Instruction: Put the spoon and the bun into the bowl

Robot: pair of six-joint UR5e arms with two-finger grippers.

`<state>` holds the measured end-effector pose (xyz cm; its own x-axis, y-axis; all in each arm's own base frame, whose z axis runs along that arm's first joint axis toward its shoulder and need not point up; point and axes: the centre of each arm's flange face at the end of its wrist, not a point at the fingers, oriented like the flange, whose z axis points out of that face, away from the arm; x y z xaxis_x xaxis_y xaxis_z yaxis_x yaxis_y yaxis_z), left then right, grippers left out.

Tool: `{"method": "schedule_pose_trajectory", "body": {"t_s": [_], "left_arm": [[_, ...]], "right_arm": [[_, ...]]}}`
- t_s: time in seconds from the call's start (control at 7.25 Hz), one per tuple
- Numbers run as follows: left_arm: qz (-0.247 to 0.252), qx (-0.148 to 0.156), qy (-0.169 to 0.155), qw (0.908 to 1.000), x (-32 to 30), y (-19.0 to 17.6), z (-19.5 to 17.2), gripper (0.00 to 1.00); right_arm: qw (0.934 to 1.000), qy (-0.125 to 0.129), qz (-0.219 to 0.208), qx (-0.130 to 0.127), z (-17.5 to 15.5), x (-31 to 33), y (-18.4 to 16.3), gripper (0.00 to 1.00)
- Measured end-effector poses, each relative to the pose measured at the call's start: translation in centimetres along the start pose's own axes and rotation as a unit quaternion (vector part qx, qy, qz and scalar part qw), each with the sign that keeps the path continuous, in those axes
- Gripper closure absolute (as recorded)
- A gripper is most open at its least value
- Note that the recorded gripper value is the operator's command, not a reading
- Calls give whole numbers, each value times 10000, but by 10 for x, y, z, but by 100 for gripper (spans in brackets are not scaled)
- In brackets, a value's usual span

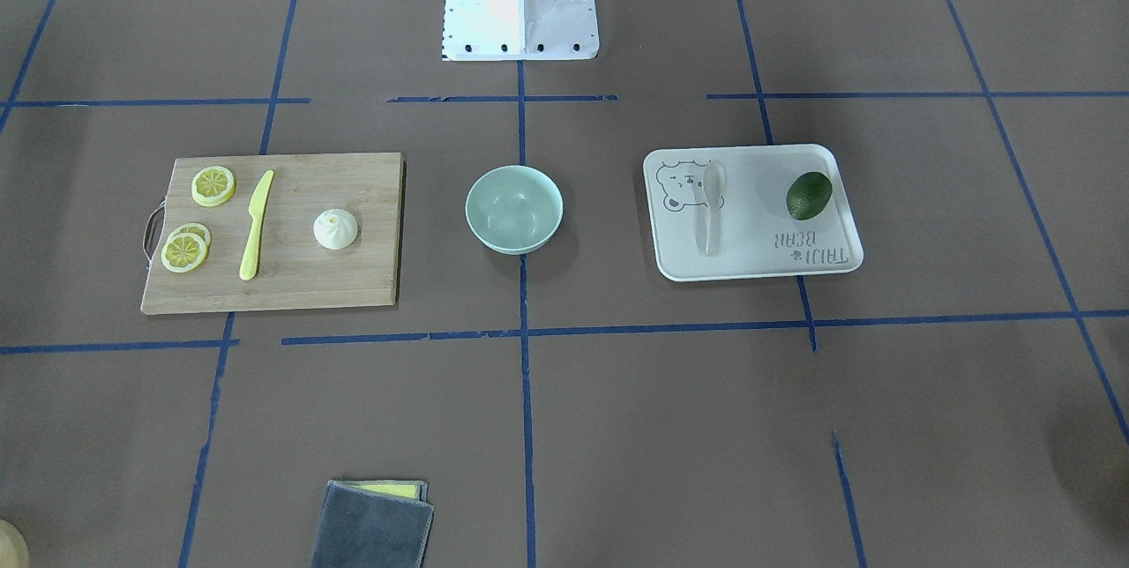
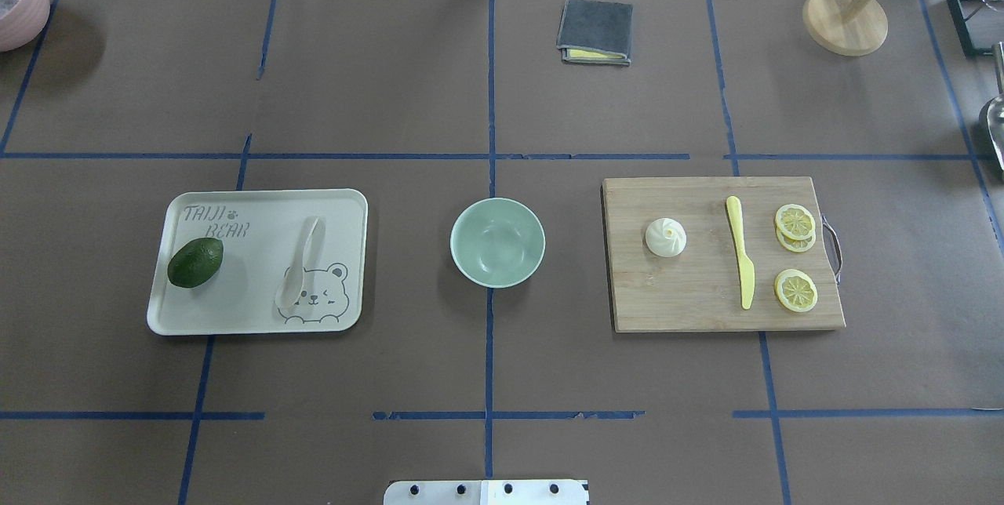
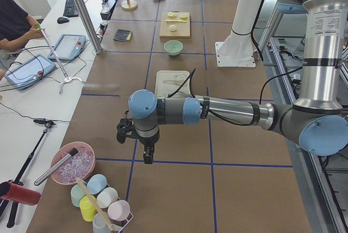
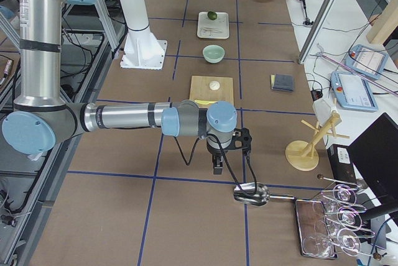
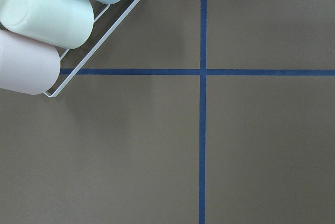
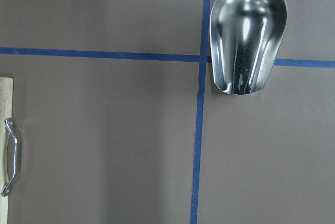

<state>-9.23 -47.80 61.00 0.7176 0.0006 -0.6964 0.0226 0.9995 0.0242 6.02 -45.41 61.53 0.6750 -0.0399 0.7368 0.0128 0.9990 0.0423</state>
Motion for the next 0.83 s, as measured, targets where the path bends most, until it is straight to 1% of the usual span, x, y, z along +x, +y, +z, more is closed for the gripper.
{"method": "schedule_pose_trajectory", "body": {"t_s": [0.28, 0.41, 0.55, 0.69, 0.83], "left_arm": [[115, 80, -9, 9999, 5, -2, -4, 0], [371, 225, -13, 9991, 17, -9, -4, 0], [714, 353, 3, 9968, 42, -22, 0, 0], [1009, 481, 41, 9937, 83, -38, -1, 0], [1169, 625, 114, 9911, 134, -48, -9, 0]], "right_arm": [[10000, 10, 2, -3, 1, 1, -1, 0], [10000, 10, -15, 15, 0, 0, -2, 0], [10000, 6, -64, 56, -3, -3, -4, 0], [9999, 0, -129, 108, -7, -9, -9, 0], [9997, -15, -184, 169, -12, -15, -15, 0]]}}
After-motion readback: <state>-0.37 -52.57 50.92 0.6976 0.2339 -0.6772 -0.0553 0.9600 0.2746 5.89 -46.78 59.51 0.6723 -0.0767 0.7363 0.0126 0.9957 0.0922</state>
